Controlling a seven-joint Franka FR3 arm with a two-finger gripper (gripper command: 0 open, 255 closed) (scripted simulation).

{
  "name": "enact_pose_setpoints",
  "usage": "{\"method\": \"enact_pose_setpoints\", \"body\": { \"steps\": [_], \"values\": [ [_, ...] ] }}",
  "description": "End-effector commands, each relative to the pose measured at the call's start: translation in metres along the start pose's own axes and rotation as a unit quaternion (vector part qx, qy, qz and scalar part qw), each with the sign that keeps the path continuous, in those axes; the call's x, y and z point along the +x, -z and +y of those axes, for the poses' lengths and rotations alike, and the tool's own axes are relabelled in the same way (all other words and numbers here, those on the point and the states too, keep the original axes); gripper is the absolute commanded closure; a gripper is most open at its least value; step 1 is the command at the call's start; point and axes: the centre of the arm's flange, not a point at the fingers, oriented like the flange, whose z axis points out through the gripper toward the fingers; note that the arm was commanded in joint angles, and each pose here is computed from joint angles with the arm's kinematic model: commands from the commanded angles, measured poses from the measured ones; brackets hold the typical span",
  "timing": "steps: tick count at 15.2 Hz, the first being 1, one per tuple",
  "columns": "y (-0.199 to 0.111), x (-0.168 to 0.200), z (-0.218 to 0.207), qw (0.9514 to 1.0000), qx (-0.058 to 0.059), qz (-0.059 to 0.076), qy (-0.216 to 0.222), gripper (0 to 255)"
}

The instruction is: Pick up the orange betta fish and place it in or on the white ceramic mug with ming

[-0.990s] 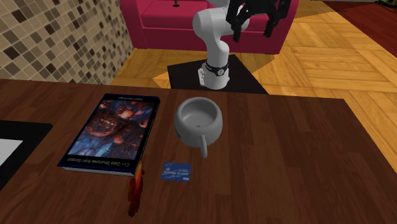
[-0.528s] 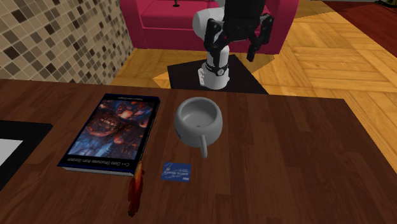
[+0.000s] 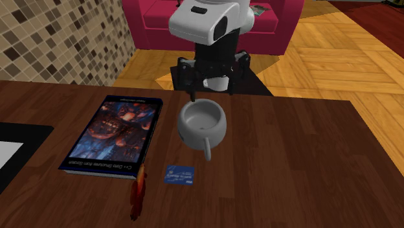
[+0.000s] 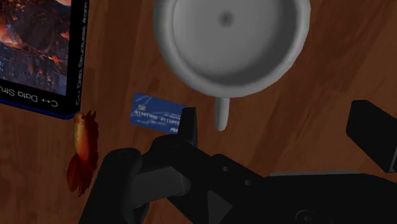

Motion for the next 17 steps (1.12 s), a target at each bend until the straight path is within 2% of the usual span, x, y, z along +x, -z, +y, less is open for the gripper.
{"method": "enact_pose_setpoints", "body": {
  "steps": [1,17],
  "values": [
    [-0.012,0.013,0.021,1.0000,-0.001,-0.002,-0.003,0],
    [-0.095,0.117,0.187,0.9993,-0.004,-0.018,-0.032,0]
  ]
}}
